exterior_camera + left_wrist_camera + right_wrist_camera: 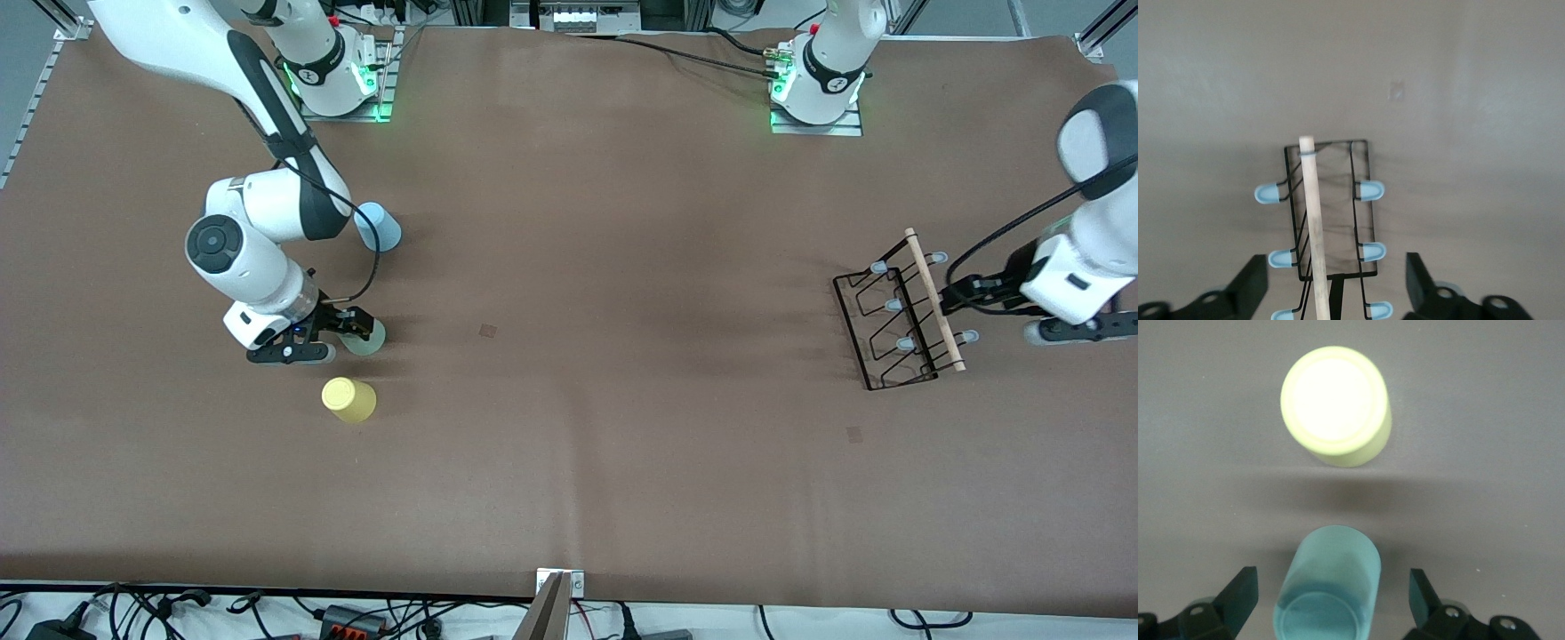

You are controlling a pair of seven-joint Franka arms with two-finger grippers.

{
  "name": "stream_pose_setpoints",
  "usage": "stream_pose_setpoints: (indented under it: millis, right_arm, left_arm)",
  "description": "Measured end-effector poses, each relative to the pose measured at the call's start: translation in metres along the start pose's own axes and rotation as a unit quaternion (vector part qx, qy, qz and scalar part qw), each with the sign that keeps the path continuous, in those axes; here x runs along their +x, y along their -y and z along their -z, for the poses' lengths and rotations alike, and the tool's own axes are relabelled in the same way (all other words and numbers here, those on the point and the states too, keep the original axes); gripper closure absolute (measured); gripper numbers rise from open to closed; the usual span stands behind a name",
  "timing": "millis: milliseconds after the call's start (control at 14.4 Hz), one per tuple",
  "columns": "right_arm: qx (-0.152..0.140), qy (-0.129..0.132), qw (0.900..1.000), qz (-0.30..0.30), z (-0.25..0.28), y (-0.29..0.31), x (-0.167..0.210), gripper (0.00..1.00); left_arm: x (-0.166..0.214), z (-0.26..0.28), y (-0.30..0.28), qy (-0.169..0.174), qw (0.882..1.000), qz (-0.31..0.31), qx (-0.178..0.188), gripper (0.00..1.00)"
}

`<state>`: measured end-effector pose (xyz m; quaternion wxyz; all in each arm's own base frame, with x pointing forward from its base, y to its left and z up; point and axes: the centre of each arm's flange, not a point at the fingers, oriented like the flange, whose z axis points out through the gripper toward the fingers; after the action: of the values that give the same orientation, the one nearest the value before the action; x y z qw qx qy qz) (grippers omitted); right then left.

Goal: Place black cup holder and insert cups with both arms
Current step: 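Grasp the teal cup with the right gripper while the left gripper reaches the rack, then grasp the rack handle with the left gripper and drag it toward the table middle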

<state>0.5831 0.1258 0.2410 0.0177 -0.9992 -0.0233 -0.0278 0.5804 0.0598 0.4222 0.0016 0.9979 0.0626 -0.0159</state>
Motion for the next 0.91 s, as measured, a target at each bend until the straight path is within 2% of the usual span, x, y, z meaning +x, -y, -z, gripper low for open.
stream_pose_setpoints:
  millis: [70, 139, 279, 488, 627, 906]
  right_arm:
    - [0.000, -0.001, 1.000, 0.000, -0.004, 0.001, -0.002, 0.00]
    - [0.000, -0.001, 1.000, 0.000, -0.009, 0.000, -0.006, 0.00]
    - [-0.001, 0.002, 1.000, -0.001, -0.020, -0.002, -0.014, 0.00]
    - [-0.002, 0.009, 1.000, -0.002, -0.027, -0.003, -0.021, 0.00]
    - [-0.002, 0.011, 1.000, -0.001, -0.029, 0.000, -0.024, 0.00]
    - [-0.002, 0.012, 1.000, 0.001, -0.029, 0.003, -0.025, 0.00]
  left_arm:
    - [-0.010, -0.014, 0.005, 0.012, 1.000, 0.003, 0.000, 0.25]
    - [-0.021, -0.025, 0.008, 0.021, 1.000, 0.006, 0.001, 0.25]
    - [-0.038, -0.034, 0.014, 0.019, 1.000, 0.012, 0.001, 0.35]
    - [-0.052, -0.040, 0.022, -0.007, 1.000, 0.019, 0.001, 0.37]
    - [-0.060, -0.053, 0.021, -0.018, 1.000, 0.018, 0.001, 0.44]
    - [-0.063, -0.066, 0.017, -0.040, 0.999, 0.014, 0.001, 0.45]
